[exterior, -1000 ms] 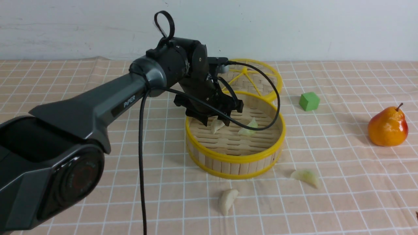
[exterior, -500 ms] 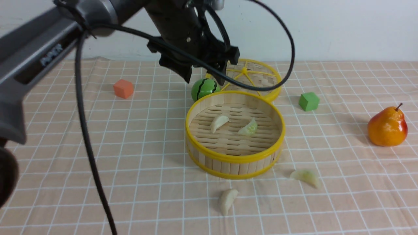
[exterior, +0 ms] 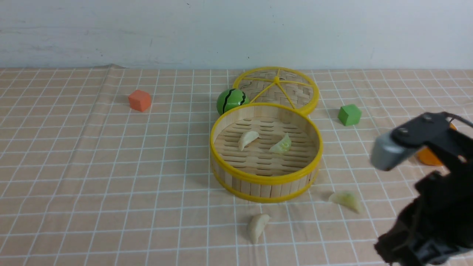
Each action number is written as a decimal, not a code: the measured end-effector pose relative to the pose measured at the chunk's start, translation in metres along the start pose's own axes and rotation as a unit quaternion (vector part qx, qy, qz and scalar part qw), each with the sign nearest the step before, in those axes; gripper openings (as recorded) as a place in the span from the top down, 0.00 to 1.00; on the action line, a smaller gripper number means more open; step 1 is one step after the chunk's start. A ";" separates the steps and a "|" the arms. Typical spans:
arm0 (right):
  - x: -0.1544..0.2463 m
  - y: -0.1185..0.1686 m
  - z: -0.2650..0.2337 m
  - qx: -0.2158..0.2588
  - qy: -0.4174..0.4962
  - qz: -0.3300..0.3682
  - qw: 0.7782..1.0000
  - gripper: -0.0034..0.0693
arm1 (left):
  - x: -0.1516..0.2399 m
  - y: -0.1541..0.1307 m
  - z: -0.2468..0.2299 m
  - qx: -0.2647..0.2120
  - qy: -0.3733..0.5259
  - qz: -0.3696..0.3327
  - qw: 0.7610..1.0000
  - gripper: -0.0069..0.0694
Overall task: Put the dumplings into the steamer on the table with the brown tablecloth.
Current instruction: 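Reach for and grasp a dumpling lying on the table beside the steamer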
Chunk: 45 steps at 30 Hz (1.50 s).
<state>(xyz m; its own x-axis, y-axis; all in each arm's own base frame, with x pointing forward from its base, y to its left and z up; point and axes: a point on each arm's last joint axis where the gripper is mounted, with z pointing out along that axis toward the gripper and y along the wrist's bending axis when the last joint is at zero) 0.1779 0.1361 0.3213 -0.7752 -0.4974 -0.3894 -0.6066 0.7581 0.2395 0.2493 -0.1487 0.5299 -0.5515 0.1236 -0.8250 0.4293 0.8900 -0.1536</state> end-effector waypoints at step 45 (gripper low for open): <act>-0.108 -0.016 0.213 0.123 0.028 0.247 0.961 0.66 | 0.208 0.042 -0.113 -0.047 0.060 -0.003 0.997 0.93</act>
<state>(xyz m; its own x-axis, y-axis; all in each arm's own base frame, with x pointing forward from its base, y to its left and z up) 0.3089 0.2680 0.1704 -0.9702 -0.0672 -0.2328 -0.1070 0.9808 0.1628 0.0718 -0.0364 0.4137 -0.6375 0.1643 -0.7527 0.3601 0.9273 -0.1026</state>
